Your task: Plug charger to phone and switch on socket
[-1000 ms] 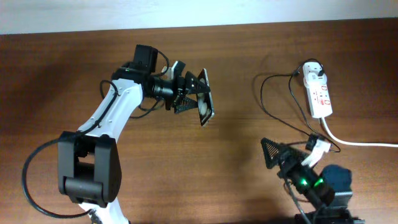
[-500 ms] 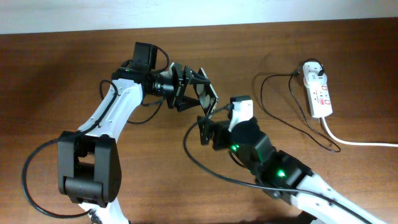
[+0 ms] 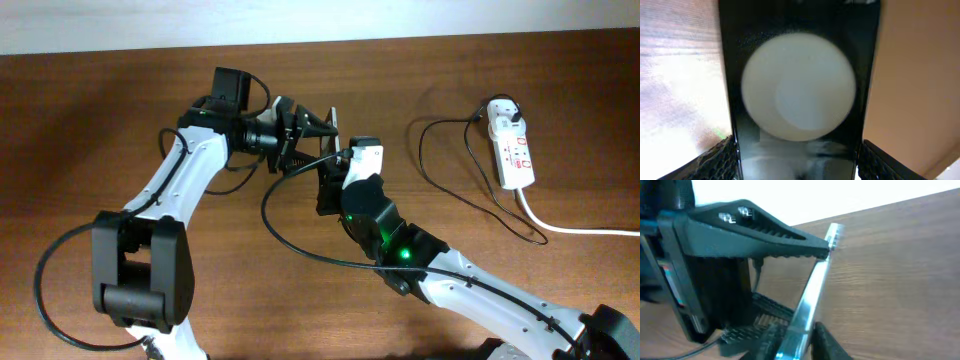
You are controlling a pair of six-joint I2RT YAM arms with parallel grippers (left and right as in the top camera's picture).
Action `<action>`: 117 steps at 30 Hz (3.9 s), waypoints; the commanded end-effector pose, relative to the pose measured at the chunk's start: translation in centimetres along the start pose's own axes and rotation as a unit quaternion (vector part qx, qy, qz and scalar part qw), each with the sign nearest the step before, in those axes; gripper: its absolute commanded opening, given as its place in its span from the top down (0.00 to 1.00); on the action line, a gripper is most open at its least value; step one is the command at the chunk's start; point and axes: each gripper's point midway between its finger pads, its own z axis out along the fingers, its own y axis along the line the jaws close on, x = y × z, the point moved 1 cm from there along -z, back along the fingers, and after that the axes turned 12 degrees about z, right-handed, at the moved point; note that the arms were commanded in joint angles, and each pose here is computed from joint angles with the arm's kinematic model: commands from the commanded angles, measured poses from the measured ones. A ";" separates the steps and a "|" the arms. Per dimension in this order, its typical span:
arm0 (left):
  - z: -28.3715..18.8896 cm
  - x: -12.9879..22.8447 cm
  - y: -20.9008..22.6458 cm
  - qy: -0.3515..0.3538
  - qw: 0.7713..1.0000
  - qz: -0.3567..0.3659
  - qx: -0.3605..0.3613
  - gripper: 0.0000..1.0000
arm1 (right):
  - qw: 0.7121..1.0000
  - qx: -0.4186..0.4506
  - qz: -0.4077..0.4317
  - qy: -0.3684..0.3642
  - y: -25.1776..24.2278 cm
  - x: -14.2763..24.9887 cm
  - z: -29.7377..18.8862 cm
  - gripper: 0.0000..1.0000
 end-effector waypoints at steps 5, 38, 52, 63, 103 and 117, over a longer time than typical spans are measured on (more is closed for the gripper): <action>-1.1 0.5 -1.6 0.028 0.998 0.013 0.055 0.01 | 0.999 -0.031 0.007 -0.009 1.8 -1.4 -1.1 0.92; -12.6 15.0 7.7 -0.284 0.952 0.025 -0.107 0.01 | 0.938 0.057 0.333 0.078 -5.7 -2.2 -19.1 0.96; -5.2 10.4 2.5 -0.212 0.971 -0.106 0.039 0.16 | 0.853 0.073 0.480 0.192 -0.5 4.0 -7.1 0.96; -3.9 10.3 2.7 -0.236 0.967 -0.096 0.013 0.26 | 0.846 0.015 0.490 0.208 2.0 3.0 -7.0 0.96; -6.7 6.5 -1.1 -0.353 0.932 -0.032 0.071 1.00 | 0.764 0.045 0.559 0.319 3.5 6.1 -9.0 0.53; -6.7 7.0 1.4 -0.328 0.944 0.048 -0.002 1.00 | 0.875 0.179 0.350 0.282 -7.8 6.1 -10.8 0.01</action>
